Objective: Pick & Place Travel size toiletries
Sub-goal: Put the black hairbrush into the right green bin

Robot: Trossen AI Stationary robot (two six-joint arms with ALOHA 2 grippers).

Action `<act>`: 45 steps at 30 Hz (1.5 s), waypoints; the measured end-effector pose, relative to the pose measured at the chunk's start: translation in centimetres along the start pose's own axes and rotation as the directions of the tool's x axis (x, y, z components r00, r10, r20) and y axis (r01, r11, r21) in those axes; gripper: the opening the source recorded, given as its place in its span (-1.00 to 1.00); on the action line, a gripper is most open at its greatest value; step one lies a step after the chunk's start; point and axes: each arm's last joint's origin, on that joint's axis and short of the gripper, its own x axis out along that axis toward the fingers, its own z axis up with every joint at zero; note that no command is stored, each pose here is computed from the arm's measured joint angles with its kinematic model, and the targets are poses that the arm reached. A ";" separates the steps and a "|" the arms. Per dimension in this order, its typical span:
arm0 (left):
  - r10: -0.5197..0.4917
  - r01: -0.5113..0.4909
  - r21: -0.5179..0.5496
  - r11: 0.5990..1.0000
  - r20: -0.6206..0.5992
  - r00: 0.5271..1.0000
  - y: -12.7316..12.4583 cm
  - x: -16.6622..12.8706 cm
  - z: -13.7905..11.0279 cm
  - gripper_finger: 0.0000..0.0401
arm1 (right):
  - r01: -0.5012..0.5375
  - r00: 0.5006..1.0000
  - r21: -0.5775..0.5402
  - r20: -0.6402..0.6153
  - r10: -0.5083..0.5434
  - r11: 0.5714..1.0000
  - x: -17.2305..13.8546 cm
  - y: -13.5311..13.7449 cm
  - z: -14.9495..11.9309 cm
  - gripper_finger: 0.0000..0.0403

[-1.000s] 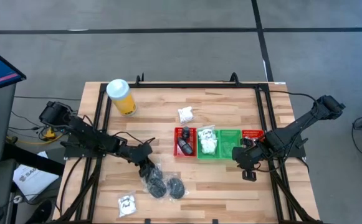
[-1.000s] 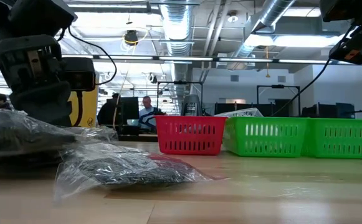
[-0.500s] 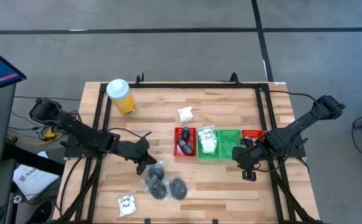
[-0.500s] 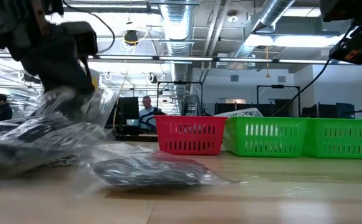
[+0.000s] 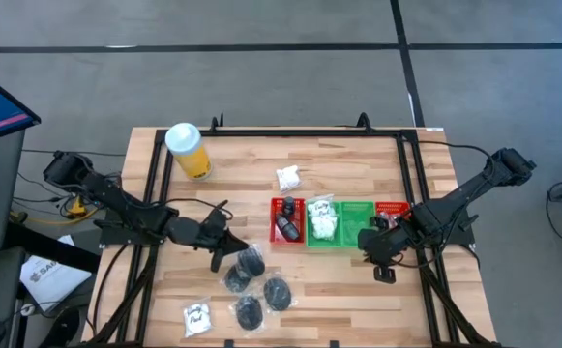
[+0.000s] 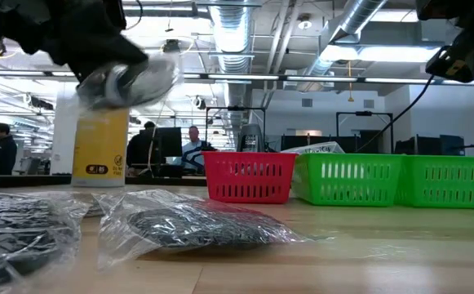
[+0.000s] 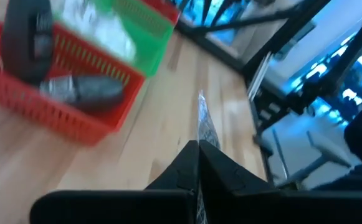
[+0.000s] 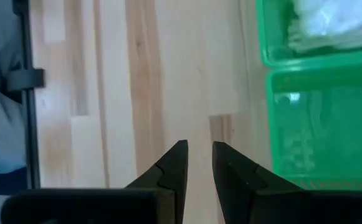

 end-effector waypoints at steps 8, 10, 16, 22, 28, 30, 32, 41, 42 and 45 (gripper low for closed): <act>0.021 -0.025 0.035 0.999 0.118 0.993 -0.6 0.3 1.0 -1.00 | -0.084 0.987 -0.078 0.133 0.094 0.993 -0.1 0.9 1.3 -0.67; 0.013 -0.019 0.046 0.999 0.130 0.991 -1.2 0.7 1.5 -1.00 | -0.114 0.973 -0.112 0.187 0.133 0.987 -0.3 1.3 1.8 -0.67; 0.011 -0.038 0.155 0.987 0.170 0.985 -3.4 2.4 2.8 -1.00 | -0.153 0.932 -0.210 0.294 0.211 0.966 -0.7 2.1 2.8 -0.67; 0.040 -0.094 0.241 0.966 0.218 0.975 -5.7 4.9 4.0 -1.00 | -0.126 0.907 -0.225 0.369 0.203 0.966 -0.9 2.3 3.4 -0.67; 0.065 -0.146 0.309 0.940 0.258 0.964 -7.5 7.2 5.0 -1.00 | -0.082 0.894 -0.201 0.418 0.161 0.976 -1.0 2.2 3.6 -0.67; 0.069 -0.157 0.323 0.933 0.267 0.961 -7.9 7.9 5.2 -1.00 | -0.087 0.887 -0.201 0.430 0.168 0.976 -1.1 2.2 3.7 -0.67; 0.071 -0.165 0.343 0.925 0.270 0.960 -8.3 8.5 5.3 -1.00 | -0.092 0.881 -0.201 0.440 0.174 0.975 -1.1 2.3 3.8 -0.67; 0.084 -0.200 0.380 0.903 0.300 0.950 -9.6 10.4 6.0 -1.00 | -0.108 0.860 -0.196 0.474 0.190 0.975 -1.3 2.4 4.3 -0.67; 0.086 -0.203 0.382 0.902 0.302 0.949 -9.7 10.5 6.0 -1.00 | -0.104 0.860 -0.196 0.475 0.187 0.975 -1.3 2.3 4.3 -0.66; 0.084 -0.209 0.392 0.896 0.312 0.946 -10.0 10.7 6.3 -1.00 | -0.093 0.858 -0.206 0.480 0.184 0.974 -1.3 2.2 4.4 -0.61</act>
